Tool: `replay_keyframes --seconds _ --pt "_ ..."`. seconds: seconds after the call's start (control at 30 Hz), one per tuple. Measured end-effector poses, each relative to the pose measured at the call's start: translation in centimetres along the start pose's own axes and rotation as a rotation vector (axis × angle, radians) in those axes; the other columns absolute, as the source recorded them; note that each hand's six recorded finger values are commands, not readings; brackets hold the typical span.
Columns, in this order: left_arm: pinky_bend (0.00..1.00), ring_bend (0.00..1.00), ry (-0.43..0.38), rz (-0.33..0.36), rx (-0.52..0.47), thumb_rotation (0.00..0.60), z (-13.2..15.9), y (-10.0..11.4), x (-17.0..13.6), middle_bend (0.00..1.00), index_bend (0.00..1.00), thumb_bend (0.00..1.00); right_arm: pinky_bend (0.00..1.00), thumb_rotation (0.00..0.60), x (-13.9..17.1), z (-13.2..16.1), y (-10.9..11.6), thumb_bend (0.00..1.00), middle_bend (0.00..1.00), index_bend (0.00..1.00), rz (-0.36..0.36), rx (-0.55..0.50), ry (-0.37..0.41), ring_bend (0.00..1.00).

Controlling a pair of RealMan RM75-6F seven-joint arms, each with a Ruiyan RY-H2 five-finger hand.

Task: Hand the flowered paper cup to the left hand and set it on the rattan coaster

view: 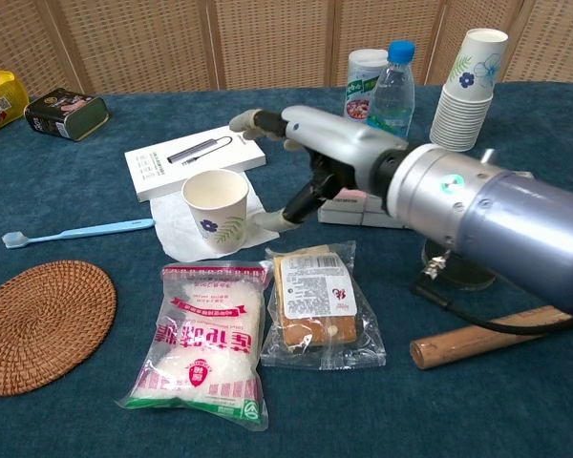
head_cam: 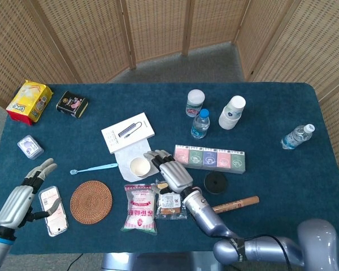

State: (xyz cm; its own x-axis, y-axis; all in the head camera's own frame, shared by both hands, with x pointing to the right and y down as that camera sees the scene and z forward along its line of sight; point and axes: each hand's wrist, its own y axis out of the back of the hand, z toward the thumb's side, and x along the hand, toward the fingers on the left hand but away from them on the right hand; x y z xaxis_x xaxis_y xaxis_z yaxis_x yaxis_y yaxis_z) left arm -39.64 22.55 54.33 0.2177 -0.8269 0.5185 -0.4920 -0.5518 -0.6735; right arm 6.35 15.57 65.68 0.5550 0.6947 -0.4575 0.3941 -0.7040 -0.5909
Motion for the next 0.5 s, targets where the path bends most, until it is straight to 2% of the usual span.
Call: replay_keyframes --seconds 0.17,0.27,0.5 --pt "0.0 0.0 -0.002 -0.01 0.038 0.469 0.3 -0.1 0.8 0.0 0.0 0.44 0.09 0.6 2.5 -1.1 3.3 0.35 0.0 0.0 -0.088 -0.013 -0.016 0.0" --pt "0.0 0.0 0.002 -0.003 0.096 0.469 0.4 0.1 1.5 0.0 0.0 0.44 0.04 0.6 3.8 -1.7 5.0 0.36 0.0 0.0 -0.157 -0.027 -0.018 0.0" --pt "0.0 0.0 0.015 -0.013 0.25 0.465 1.3 0.3 4.3 0.0 0.0 0.45 0.0 0.6 8.3 -4.0 9.6 0.38 0.0 0.0 -0.392 -0.023 -0.031 0.0"
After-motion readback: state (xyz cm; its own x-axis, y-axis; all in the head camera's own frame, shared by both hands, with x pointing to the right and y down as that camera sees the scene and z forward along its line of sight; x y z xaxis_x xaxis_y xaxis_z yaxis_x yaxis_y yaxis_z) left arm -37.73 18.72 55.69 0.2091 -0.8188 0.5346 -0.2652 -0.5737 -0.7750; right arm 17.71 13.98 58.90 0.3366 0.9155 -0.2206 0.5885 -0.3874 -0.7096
